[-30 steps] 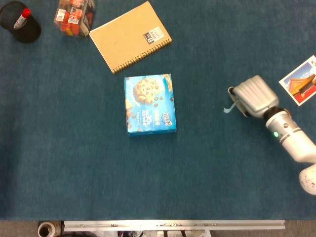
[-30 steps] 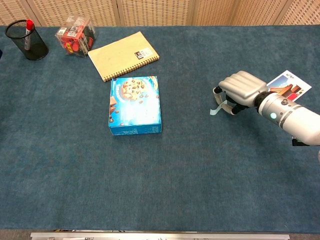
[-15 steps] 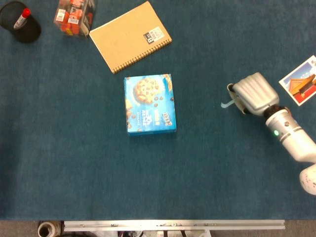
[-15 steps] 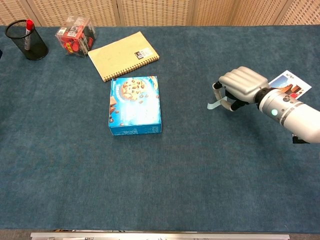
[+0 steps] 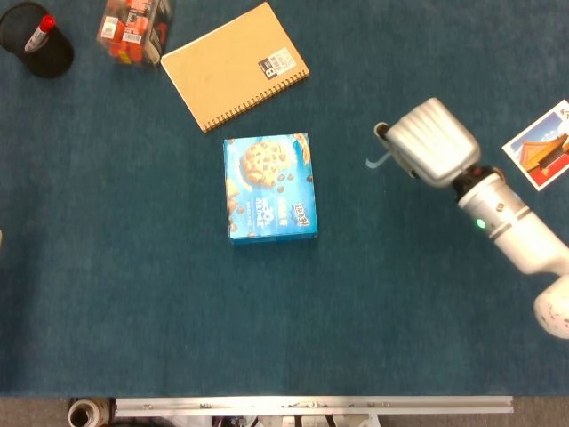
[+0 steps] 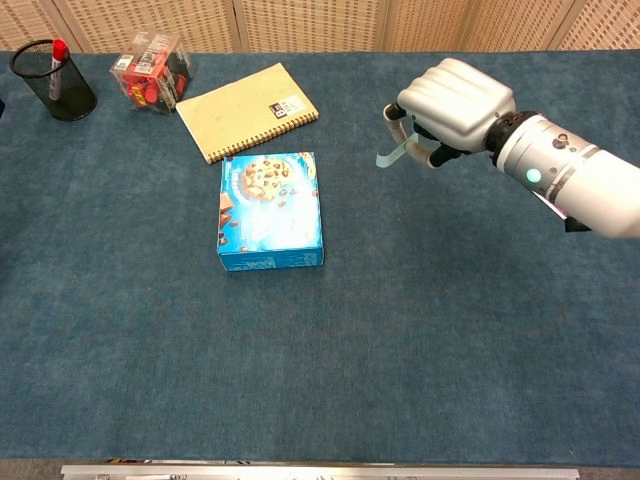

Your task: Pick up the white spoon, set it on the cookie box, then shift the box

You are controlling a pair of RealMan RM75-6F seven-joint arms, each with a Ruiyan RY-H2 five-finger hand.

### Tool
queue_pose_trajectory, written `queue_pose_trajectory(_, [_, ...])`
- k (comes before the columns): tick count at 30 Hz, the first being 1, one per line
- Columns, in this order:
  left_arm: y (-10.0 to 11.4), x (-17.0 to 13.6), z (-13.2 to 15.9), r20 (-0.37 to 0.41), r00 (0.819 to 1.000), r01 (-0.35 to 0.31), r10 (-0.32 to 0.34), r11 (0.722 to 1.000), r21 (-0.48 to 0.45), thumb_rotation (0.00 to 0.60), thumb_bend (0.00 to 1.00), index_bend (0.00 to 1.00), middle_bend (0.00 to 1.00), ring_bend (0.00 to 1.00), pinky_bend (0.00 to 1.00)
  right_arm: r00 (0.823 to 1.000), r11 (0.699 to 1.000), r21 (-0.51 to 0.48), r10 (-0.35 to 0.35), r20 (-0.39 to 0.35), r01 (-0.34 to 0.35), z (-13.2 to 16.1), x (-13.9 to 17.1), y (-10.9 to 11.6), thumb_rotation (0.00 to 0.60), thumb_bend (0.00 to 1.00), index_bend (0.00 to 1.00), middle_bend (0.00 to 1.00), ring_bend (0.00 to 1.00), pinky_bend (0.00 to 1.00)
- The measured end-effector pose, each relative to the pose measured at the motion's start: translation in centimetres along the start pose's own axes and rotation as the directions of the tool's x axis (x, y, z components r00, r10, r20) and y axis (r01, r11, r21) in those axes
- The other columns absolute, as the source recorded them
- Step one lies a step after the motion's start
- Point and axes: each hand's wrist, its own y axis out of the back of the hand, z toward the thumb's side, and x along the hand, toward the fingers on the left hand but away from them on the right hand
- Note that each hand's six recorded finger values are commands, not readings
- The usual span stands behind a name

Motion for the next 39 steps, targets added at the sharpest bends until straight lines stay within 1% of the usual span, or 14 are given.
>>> queue_pose_trajectory(4, [0.0,-0.1,0.5,0.017,1.000,0.004,-0.004,1.000,0.008,0.600,0.33,0.07,0.22,0.25,0.31,0.999,0.995,0.093,-0.018,-0.044,0.022,1.1,-1.0,1.1,0.600,0.41,0.61,1.00,1.00,1.00])
queue_pose_trajectory(8, [-0.2,0.0,0.7,0.026,1.000,0.015,-0.014,1.000,-0.005,0.600,0.33,0.07,0.22,0.25,0.31,0.995,0.982,0.182,-0.035,-0.091,0.051,2.6,-2.0,2.1,0.600,0.41,0.61,1.00,1.00,1.00])
queue_pose_trajectory(15, [-0.4,-0.1,0.8,0.038,0.999,0.021,-0.021,1.000,-0.017,0.600,0.33,0.07,0.22,0.25,0.31,0.983,0.940,0.324,-0.049,-0.178,0.106,5.9,-3.8,3.3,0.600,0.41,0.61,1.00,1.00,1.00])
queue_pose_trajectory(21, [-0.7,0.1,0.3,0.030,0.999,0.027,-0.027,0.999,-0.023,0.600,0.33,0.07,0.22,0.25,0.31,0.970,0.900,0.412,-0.047,-0.238,0.145,8.6,-5.3,3.4,0.600,0.41,0.61,1.00,1.00,1.00])
queue_pose_trajectory(29, [-0.9,0.1,0.2,0.030,0.999,0.031,-0.030,0.999,-0.038,0.600,0.33,0.07,0.22,0.25,0.31,0.964,0.854,0.491,-0.044,-0.261,0.172,10.7,-6.6,2.7,0.600,0.42,0.61,1.00,1.00,1.00])
queue_pose_trajectory(33, [-0.9,0.0,0.1,0.030,0.999,0.029,-0.027,0.999,-0.039,0.600,0.33,0.07,0.22,0.25,0.31,0.963,0.818,0.539,-0.064,-0.261,0.201,11.1,-7.5,2.4,0.600,0.42,0.62,1.00,1.00,1.00])
queue_pose_trajectory(38, [-1.0,0.0,-0.1,0.027,0.999,0.029,-0.028,0.999,-0.044,0.600,0.33,0.07,0.22,0.25,0.31,0.960,0.765,0.603,-0.073,-0.270,0.228,11.7,-8.4,1.8,0.600,0.42,0.62,1.00,1.00,1.00])
queue_pose_trajectory(39, [-1.0,0.0,-0.1,0.026,0.999,0.030,-0.029,0.999,-0.045,0.600,0.33,0.07,0.22,0.25,0.31,0.959,0.758,0.610,-0.073,-0.272,0.231,11.8,-8.6,1.7,0.600,0.42,0.62,1.00,1.00,1.00])
